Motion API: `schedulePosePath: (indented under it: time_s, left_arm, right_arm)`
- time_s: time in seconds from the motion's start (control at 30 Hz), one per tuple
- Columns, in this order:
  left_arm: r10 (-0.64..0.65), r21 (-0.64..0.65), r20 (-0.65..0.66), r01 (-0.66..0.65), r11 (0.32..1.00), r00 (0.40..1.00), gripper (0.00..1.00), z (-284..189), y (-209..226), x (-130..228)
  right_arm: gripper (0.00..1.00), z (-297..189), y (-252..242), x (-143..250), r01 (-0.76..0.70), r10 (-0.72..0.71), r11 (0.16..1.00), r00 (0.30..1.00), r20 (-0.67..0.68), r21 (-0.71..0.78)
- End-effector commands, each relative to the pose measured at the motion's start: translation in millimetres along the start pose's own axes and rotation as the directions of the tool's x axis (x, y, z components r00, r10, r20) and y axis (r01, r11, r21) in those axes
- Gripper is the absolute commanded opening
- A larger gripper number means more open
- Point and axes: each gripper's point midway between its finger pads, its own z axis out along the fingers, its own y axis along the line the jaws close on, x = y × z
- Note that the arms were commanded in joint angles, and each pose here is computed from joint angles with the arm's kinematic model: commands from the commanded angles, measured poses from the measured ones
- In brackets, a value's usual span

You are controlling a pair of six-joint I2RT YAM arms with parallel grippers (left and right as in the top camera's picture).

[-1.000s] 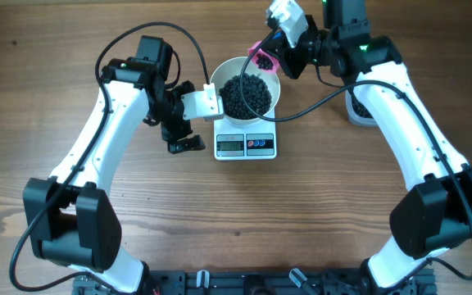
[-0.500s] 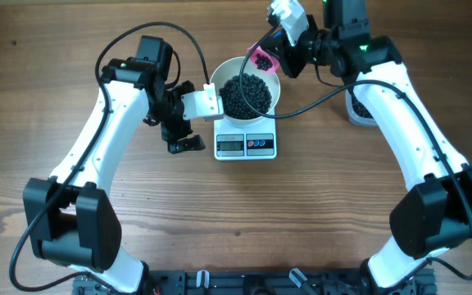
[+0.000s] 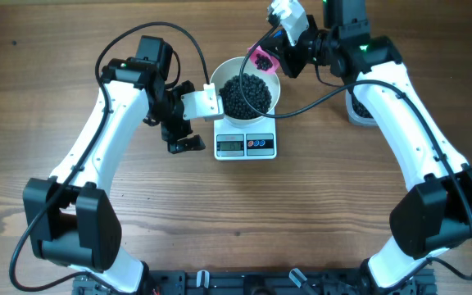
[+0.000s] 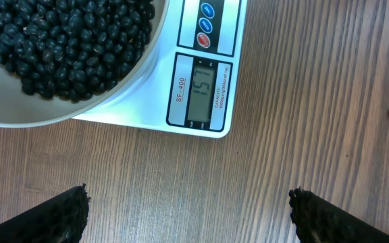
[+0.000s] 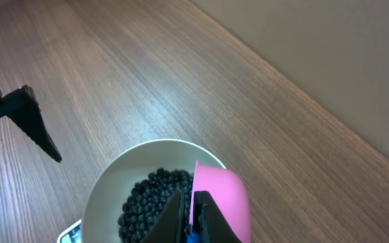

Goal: Scoop item into bowl and weigh 150g on scale
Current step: 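Tip the scoop with the right gripper to pour beans into the bowl, then carry the empty scoop with the right gripper back to the bean tub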

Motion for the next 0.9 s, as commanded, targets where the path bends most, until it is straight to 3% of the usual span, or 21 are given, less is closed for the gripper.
schedulePosePath:
  time_s: [0.0,0.3,0.87]
  left_arm:
    - [0.012,0.015,0.019,-0.013,1.000,1.000,1.00,2.1,-2.3,-1.2]
    - [0.012,0.015,0.019,-0.013,1.000,1.000,1.00,2.1,-2.3,-1.2]
    - [0.012,0.015,0.019,-0.013,1.000,1.000,1.00,2.1,-2.3,-1.1]
  right_arm:
    - [0.04,-8.4,2.3,-15.2,0.016,-0.016,1.000,0.999,0.035,0.004]
    - [0.04,-8.2,2.1,-14.9,-0.002,0.002,1.000,0.999,0.035,0.003]
    - [0.04,-25.1,-15.2,-12.1,-0.319,0.322,0.946,0.944,0.071,-0.052]
